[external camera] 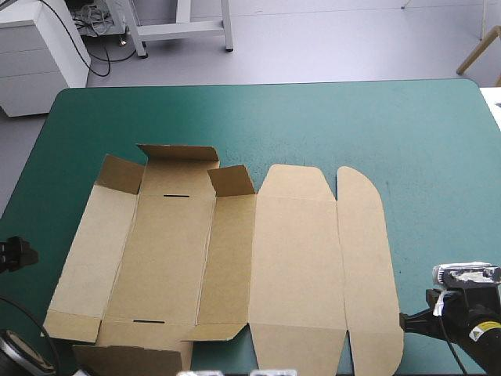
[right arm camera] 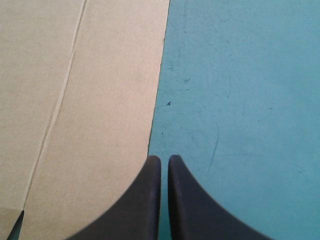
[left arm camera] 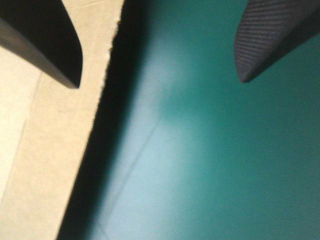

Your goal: Fold the box

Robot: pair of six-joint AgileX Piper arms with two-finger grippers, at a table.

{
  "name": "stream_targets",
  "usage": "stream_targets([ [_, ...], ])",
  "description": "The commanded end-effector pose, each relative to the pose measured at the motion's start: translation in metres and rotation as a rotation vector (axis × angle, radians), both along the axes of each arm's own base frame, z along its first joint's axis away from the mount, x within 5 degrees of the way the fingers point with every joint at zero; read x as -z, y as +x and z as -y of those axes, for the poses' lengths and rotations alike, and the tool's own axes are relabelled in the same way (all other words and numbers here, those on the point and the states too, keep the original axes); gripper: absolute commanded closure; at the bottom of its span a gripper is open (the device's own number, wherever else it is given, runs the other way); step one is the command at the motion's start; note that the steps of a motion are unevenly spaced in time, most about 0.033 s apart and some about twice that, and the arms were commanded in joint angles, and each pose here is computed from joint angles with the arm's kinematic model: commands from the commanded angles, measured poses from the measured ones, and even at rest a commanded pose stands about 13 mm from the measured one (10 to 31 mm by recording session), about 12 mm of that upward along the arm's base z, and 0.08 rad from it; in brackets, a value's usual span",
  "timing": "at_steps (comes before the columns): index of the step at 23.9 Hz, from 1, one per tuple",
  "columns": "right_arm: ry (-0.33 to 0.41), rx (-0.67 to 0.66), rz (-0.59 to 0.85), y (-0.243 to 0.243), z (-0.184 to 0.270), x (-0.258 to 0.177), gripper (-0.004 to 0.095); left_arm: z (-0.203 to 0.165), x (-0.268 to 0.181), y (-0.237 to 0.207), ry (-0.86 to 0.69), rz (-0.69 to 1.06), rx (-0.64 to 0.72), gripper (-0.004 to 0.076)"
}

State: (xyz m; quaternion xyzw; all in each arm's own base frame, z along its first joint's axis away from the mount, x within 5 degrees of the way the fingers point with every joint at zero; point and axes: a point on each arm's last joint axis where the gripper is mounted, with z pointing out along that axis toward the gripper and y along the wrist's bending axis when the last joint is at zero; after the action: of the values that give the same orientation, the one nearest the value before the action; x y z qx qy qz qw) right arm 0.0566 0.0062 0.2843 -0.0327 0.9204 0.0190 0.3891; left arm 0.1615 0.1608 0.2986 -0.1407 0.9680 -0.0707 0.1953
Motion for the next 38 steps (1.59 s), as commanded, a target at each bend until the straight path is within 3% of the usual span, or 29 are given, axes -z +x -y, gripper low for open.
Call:
stream_targets([
  [1, -0.002, 0.008, 0.073, 0.004, 0.001, -0.011, 0.0873, 0.018, 0.013, 0.001, -0.121, 0.028, 0.084, 0.0138],
  [7, -0.002, 0.008, 0.073, 0.004, 0.001, -0.011, 0.0873, 0.033, 0.048, 0.007, -0.213, -0.066, 0.171, 0.0138],
  [15, -0.002, 0.008, 0.073, 0.004, 0.001, -0.011, 0.0886, 0.057, 0.051, 0.022, -0.260, -0.058, 0.298, 0.0141],
  [24, -0.002, 0.006, 0.074, 0.004, 0.000, -0.011, 0.0886, 0.071, 0.078, 0.008, -0.362, -0.132, 0.295, 0.0144],
  [38, -0.002, 0.006, 0.074, 0.004, 0.000, -0.011, 0.0886, 0.081, 0.079, 0.011, -0.408, -0.117, 0.313, 0.0144],
])
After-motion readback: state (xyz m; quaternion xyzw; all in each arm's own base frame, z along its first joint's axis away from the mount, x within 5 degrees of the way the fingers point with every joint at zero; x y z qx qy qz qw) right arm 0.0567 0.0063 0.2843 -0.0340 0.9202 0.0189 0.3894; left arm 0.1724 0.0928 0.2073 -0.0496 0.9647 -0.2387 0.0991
